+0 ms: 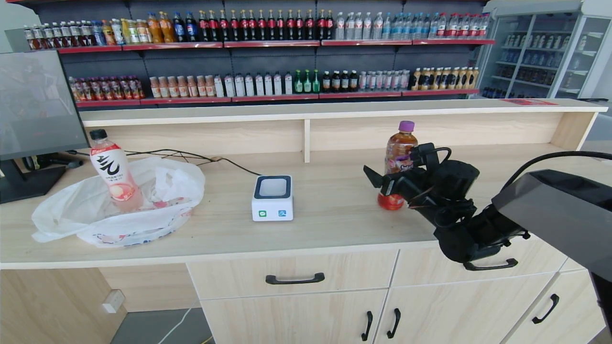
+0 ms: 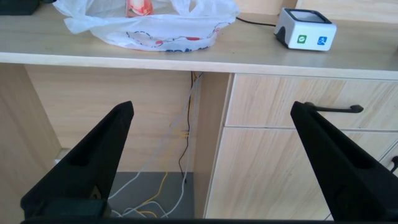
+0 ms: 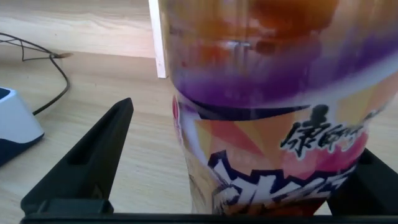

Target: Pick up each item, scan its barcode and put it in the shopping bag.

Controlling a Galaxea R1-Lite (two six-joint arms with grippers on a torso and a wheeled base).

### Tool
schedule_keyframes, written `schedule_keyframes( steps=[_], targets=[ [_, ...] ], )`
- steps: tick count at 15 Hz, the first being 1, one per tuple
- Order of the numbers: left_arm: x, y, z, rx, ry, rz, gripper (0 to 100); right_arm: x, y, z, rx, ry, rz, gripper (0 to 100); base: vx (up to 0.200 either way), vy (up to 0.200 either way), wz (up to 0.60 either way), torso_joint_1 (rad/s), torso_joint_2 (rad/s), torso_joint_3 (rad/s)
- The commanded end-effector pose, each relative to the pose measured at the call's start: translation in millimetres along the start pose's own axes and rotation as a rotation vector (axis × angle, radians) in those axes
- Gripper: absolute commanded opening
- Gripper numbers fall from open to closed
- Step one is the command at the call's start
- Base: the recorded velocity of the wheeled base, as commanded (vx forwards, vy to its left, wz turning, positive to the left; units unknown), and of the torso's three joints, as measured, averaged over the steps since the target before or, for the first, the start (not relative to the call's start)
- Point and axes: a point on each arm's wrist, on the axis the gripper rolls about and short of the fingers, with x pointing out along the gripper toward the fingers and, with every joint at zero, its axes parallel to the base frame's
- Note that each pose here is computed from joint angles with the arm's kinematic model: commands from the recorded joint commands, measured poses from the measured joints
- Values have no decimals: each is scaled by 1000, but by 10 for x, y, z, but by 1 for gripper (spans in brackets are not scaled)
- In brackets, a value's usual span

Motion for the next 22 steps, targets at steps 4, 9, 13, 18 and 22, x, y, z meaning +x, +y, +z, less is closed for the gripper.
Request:
schedule_keyframes(
  steps=[4,9,13,18,22],
  targets=[
    [0,0,0,0,0,0,100,68,19,-27,-8,-10,13,100,0,0,0,0,0,0],
    [0,0,0,0,0,0,100,69,61,17,-4,-27,20,100,0,0,0,0,0,0],
    [0,0,0,0,0,0,100,-37,168,119,7,-25,10,100,0,0,0,0,0,0],
    [0,0,0,0,0,0,100,-148,152,85,24,6,1,100,0,0,0,0,0,0],
    [0,0,0,0,0,0,100,-157,152,40,30,21,3,0,0,0,0,0,0,0]
  ],
)
